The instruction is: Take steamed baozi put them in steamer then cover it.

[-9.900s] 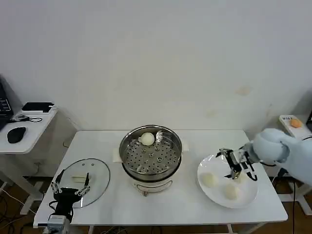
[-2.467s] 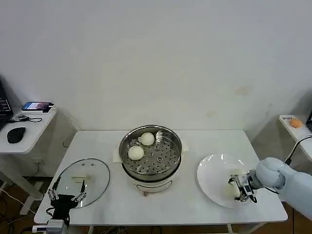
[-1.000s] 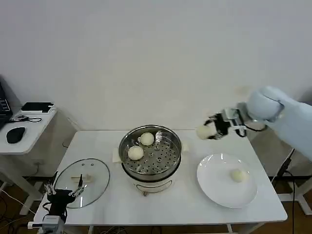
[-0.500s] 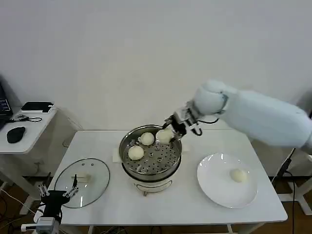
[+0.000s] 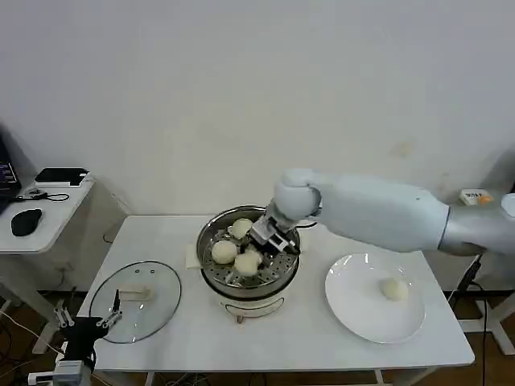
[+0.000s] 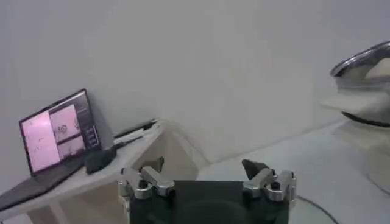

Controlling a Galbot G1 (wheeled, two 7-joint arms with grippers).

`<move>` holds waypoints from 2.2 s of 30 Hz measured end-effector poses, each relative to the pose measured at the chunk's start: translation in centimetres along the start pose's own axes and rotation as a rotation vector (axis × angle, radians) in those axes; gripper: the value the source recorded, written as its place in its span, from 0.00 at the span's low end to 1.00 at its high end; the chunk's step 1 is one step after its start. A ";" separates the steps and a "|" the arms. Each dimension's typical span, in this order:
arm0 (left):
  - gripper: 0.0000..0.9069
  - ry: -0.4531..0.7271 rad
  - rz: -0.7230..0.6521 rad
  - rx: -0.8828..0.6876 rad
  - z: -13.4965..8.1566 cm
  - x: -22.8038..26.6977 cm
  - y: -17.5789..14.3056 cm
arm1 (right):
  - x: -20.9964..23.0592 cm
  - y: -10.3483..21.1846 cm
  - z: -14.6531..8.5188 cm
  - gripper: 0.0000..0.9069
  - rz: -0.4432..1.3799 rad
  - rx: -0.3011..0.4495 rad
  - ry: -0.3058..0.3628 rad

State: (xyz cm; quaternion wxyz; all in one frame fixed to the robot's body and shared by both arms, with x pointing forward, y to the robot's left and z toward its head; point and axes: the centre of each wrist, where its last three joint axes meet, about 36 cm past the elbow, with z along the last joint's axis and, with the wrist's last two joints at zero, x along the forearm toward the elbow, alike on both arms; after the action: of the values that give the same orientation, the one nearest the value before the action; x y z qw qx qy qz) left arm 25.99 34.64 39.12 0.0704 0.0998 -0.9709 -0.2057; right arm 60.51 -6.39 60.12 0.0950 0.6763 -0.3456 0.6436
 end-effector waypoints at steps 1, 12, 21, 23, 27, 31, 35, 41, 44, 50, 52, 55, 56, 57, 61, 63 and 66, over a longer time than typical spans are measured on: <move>1.00 0.000 0.000 0.000 0.0 0.0 0.0 | -0.2 0.0 -0.1 0.68 -0.010 0.010 0.001; 1.00 -0.001 0.002 0.003 0.1 -0.2 -0.1 | -1.3 0.4 -0.3 1.00 -0.046 0.068 -0.003; 1.00 -0.004 0.006 0.001 0.1 -0.3 -0.2 | -0.5 0.4 0.0 1.00 -0.017 0.076 -0.007; 1.00 -0.007 0.007 -0.001 0.0 -0.4 -0.1 | 0.0 0.3 0.1 1.00 -0.003 0.073 -0.005; 1.00 -0.013 0.007 -0.005 -0.1 -0.6 0.0 | 1.4 0.1 0.4 1.00 0.033 0.063 -0.005; 1.00 -0.017 0.010 -0.008 -0.1 -0.9 0.2 | 3.7 0.3 1.5 1.00 0.097 0.019 0.006; 1.00 -0.021 0.018 -0.012 -0.1 -1.2 0.1 | 6.5 1.1 3.2 1.00 0.176 -0.061 0.034; 1.00 -0.035 0.039 -0.016 -0.4 -1.6 -0.3 | 10.1 4.5 6.3 1.00 0.239 -0.209 0.109; 1.00 -0.041 0.052 -0.016 -0.6 -1.8 -0.4 | 11.4 7.6 8.1 1.00 0.241 -0.296 0.155; 1.00 -0.049 0.072 -0.011 -0.7 -2.2 -0.9 | 12.9 15.0 11.0 1.00 0.230 -0.452 0.239; 1.00 -0.049 0.077 -0.010 -0.7 -2.3 -1.1 | 13.1 17.6 11.8 1.00 0.220 -0.501 0.260; 1.00 -0.050 0.088 -0.006 -0.7 -2.3 -1.6 | 13.2 21.5 12.9 1.00 0.206 -0.569 0.298; 1.00 -0.050 0.090 -0.004 -0.7 -2.4 -1.7 | 13.2 22.6 13.1 1.00 0.201 -0.588 0.308; 1.00 -0.051 0.093 -0.002 -0.7 -2.4 -1.8 | 13.2 23.8 13.5 1.00 0.194 -0.609 0.321; 1.00 -0.051 0.099 -0.001 -0.8 -2.4 -2.0 | 12.3 27.6 14.4 1.00 0.159 -0.672 0.357; 1.00 -0.051 0.100 -0.004 -0.8 -2.4 -1.9 | 11.5 29.5 15.0 1.00 0.135 -0.703 0.371; 1.00 -0.047 0.100 -0.009 -0.7 -2.3 -1.7 | 10.2 31.9 15.7 1.00 0.103 -0.745 0.385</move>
State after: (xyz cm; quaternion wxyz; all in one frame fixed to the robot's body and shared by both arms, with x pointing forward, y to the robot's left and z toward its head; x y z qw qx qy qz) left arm 28.62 33.33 38.86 0.0582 0.0460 -0.9752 -0.2085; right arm 53.69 -42.62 57.20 0.3635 0.4448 -0.5640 0.5933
